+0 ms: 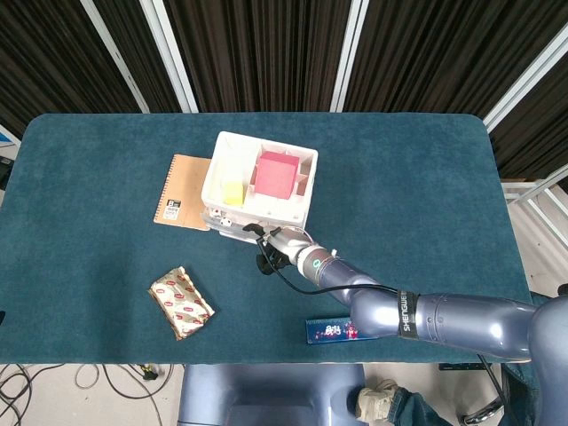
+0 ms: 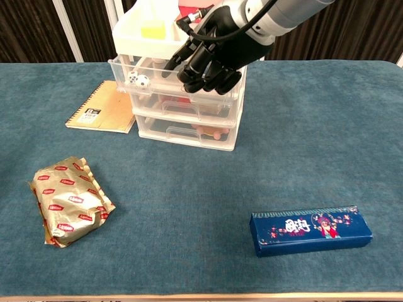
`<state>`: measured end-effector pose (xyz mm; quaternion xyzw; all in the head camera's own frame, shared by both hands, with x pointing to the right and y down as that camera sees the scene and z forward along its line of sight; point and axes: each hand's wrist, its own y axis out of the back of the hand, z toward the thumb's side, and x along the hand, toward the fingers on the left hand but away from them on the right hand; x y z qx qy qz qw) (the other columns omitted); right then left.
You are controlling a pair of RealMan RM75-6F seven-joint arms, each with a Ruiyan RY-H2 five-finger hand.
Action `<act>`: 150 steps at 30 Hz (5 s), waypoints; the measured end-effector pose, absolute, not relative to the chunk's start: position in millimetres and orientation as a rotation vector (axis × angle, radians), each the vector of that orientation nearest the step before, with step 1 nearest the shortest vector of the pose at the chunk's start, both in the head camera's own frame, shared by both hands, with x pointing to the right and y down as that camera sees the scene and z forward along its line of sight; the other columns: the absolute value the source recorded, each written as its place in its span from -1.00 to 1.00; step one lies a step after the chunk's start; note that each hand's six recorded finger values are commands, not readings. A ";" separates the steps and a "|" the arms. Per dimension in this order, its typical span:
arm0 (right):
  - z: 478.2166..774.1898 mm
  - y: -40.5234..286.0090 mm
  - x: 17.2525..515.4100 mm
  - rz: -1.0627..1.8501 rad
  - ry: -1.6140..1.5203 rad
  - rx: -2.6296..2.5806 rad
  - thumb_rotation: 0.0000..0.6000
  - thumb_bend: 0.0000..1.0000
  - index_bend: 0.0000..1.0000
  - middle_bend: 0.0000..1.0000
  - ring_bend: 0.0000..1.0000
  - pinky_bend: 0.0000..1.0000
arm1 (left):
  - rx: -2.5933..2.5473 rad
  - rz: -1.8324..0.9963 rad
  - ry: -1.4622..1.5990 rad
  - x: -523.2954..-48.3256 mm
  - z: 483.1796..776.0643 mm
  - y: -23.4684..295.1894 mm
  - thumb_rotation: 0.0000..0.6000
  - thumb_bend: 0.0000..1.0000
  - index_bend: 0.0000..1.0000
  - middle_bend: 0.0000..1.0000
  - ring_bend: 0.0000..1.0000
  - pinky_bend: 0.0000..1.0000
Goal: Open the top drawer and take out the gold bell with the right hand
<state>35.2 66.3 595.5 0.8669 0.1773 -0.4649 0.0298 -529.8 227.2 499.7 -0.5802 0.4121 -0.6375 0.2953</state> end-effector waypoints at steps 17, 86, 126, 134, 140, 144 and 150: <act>594.2 67.1 38.4 -1.422 0.517 2.668 1.00 0.42 -0.75 0.62 0.84 0.89 | -1.541 -1.696 1.100 -530.2 499.2 226.7 1.00 -0.49 -0.76 -1.00 -0.98 -1.00; 579.6 83.0 37.9 -1.398 0.311 2.723 1.00 0.42 -0.67 0.62 0.84 0.89 | -1.535 -1.706 1.104 -530.9 498.8 226.3 1.00 -0.49 -0.76 -1.00 -0.98 -1.00; 571.7 90.7 35.4 -1.415 0.191 2.722 1.00 0.42 -0.66 0.62 0.84 0.89 | -1.537 -1.703 1.105 -530.6 498.9 226.1 1.00 -0.49 -0.76 -1.00 -0.98 -1.00; 570.4 91.4 33.7 -1.415 0.177 2.725 1.00 0.42 -0.66 0.62 0.84 0.89 | -1.538 -1.703 1.105 -530.6 499.1 226.3 1.00 -0.49 -0.76 -1.00 -0.98 -1.00; 570.7 92.1 34.5 -1.422 0.170 2.723 1.00 0.42 -0.66 0.62 0.84 0.89 | -1.537 -1.703 1.106 -530.6 498.9 226.1 1.00 -0.49 -0.76 -1.00 -0.98 -1.00; 569.7 92.4 33.8 -1.420 0.166 2.725 1.00 0.42 -0.66 0.62 0.84 0.89 | -1.537 -1.704 1.103 -530.6 499.2 226.3 1.00 -0.49 -0.76 -1.00 -0.98 -1.00; 569.8 94.7 34.3 -1.428 0.146 2.725 1.00 0.42 -0.66 0.62 0.84 0.89 | -1.538 -1.703 1.105 -530.5 499.1 226.2 1.00 -0.49 -0.76 -1.00 -0.98 -1.00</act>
